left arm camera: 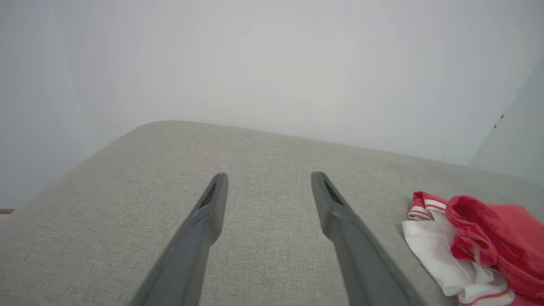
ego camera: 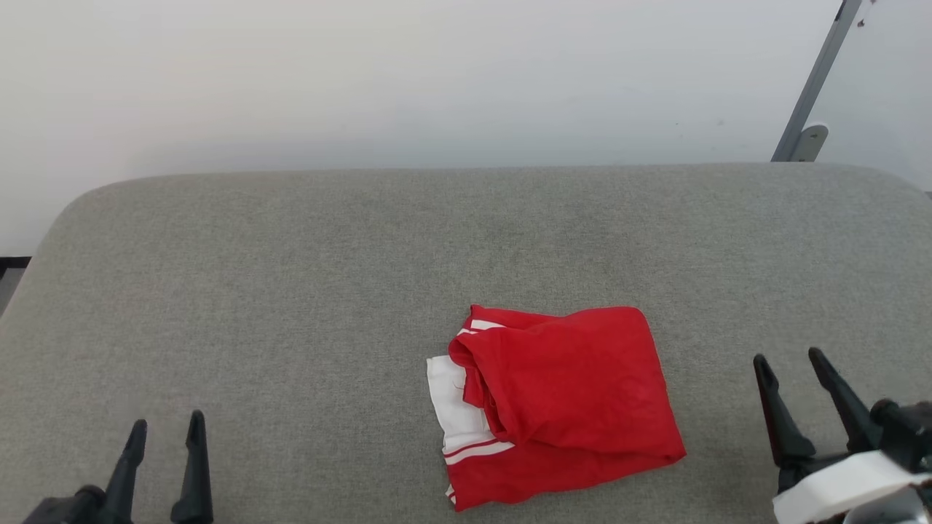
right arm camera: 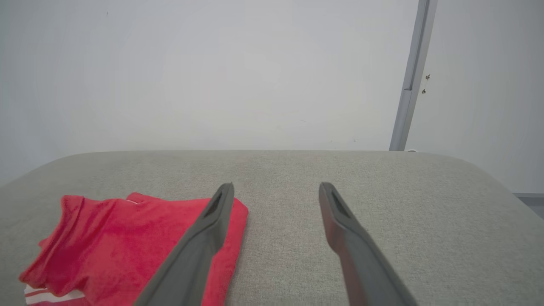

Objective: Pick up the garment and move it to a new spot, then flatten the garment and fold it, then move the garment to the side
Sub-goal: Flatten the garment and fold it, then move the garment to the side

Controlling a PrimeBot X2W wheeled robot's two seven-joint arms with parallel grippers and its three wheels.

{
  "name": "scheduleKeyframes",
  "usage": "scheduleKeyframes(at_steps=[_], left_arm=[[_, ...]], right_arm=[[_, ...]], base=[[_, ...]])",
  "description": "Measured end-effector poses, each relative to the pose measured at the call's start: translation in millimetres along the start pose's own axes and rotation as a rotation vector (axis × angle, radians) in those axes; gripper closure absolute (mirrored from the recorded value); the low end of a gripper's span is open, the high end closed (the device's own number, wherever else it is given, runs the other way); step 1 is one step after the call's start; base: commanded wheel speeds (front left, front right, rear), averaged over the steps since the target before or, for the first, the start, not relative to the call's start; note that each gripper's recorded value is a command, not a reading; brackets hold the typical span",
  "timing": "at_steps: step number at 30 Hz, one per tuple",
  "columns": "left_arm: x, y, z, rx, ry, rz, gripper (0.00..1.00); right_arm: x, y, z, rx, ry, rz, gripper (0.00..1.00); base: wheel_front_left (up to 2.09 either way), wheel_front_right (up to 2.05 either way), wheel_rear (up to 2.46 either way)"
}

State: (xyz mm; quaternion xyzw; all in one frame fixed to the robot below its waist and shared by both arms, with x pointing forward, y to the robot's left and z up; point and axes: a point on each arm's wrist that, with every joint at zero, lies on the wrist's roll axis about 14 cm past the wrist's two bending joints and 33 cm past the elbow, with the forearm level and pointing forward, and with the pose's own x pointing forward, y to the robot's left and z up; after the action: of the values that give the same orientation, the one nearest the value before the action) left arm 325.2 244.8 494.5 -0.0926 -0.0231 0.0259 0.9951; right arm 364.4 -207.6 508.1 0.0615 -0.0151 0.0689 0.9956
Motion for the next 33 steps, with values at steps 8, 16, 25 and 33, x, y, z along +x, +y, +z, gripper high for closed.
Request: scheduleKeyframes(at_steps=[8,16,25,33], left_arm=[[-4.2,-3.7,-2.4,0.014,0.006,-0.008,0.00],[-4.9,-8.5,-2.9,0.031,0.006,-0.020,0.00],[-5.1,-11.1,-4.5,0.053,0.011,-0.030,0.00],[-6.4,-12.9,-4.2,0.060,0.009,-0.032,0.00]], right_arm=[[-9.0,2.7,-8.5,0.007,0.003,-0.006,0.00],[-13.4,4.4,-10.2,0.029,-0.004,-0.022,0.00],[-13.8,5.5,-7.3,0.026,-0.016,-0.021,0.00],[-12.8,9.4,-6.0,0.027,-0.021,-0.010,0.00]], base=[[0.00,0.00,0.00],[0.00,0.00,0.00],[0.00,0.00,0.00],[0.00,0.00,0.00]])
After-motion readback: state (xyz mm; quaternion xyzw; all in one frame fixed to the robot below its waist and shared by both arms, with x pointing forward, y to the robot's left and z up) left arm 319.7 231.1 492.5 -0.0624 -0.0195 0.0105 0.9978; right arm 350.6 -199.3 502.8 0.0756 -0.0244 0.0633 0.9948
